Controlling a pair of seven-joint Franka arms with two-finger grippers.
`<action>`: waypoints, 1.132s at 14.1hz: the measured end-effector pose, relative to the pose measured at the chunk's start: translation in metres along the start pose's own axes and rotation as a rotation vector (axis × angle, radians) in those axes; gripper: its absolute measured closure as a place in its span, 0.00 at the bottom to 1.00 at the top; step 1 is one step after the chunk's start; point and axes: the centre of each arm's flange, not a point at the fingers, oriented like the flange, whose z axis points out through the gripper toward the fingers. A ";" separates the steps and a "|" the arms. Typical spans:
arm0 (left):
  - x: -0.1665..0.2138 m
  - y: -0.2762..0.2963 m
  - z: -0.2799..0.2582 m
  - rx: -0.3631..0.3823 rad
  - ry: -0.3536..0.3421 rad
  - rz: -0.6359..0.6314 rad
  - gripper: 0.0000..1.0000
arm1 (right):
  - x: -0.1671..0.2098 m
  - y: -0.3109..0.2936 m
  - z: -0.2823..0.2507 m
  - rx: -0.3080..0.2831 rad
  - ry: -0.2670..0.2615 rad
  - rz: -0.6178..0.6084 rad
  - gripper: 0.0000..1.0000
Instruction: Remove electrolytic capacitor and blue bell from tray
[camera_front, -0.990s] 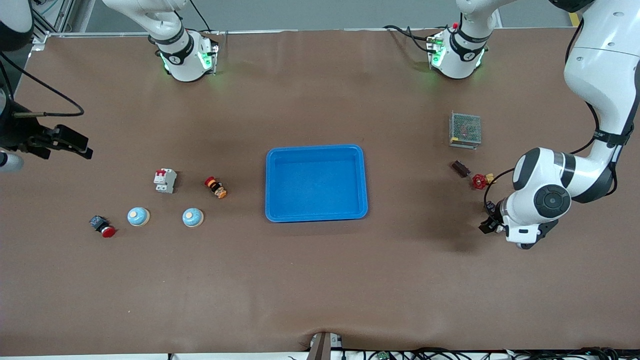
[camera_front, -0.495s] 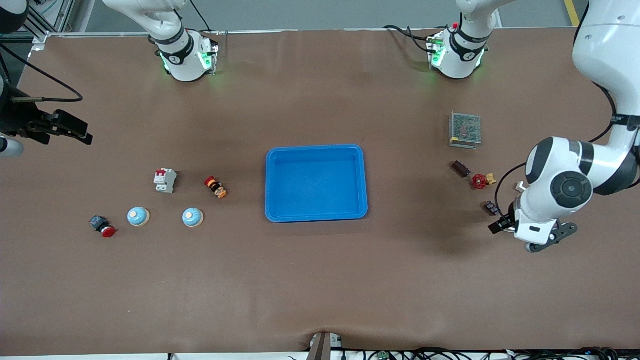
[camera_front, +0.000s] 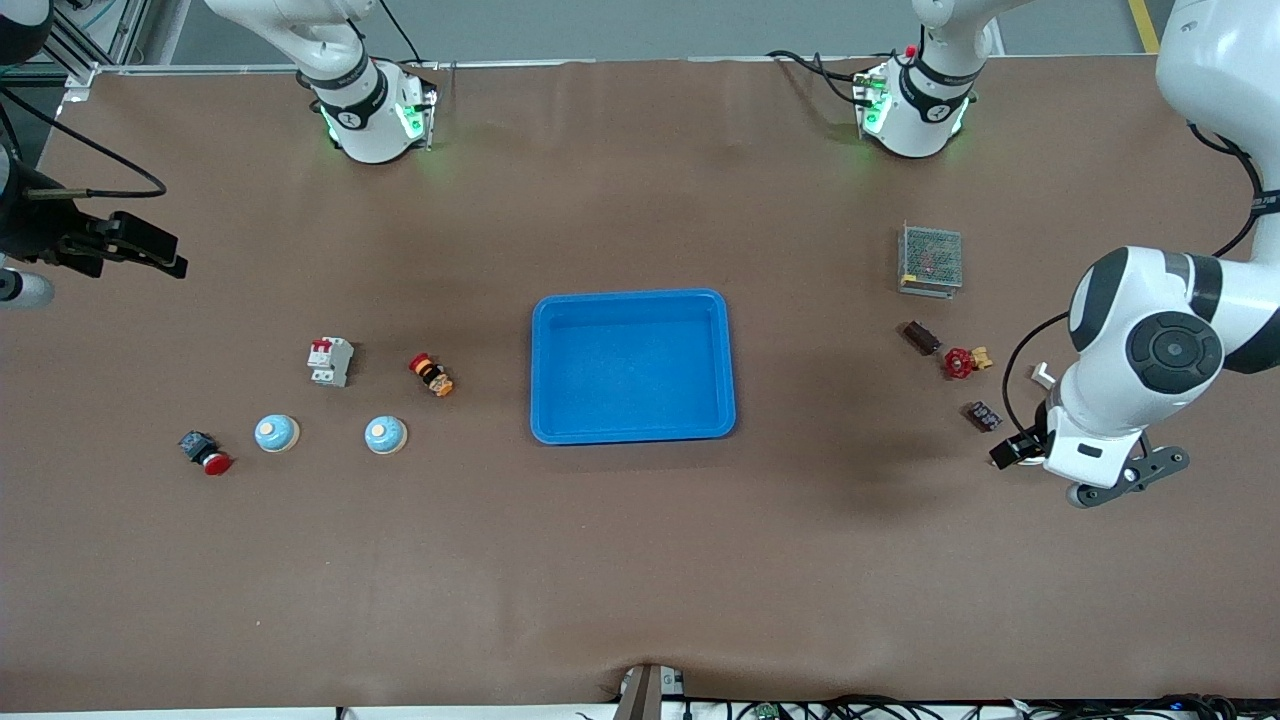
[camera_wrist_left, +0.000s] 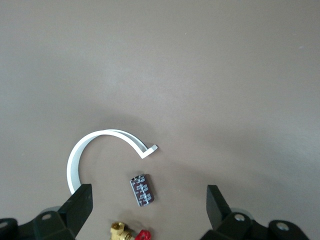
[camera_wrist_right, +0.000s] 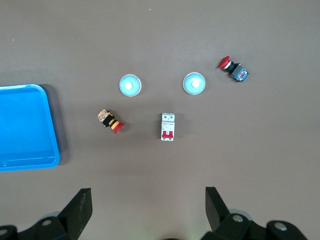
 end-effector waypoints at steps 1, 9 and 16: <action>0.002 0.002 -0.013 0.001 0.003 0.020 0.00 | -0.001 0.001 -0.001 0.000 0.002 0.001 0.00; -0.001 0.011 -0.103 -0.040 0.047 0.105 0.00 | -0.006 0.000 -0.004 -0.001 -0.013 -0.005 0.00; -0.027 -0.031 -0.184 -0.108 -0.023 0.144 0.00 | -0.008 0.000 -0.006 -0.001 -0.012 -0.023 0.00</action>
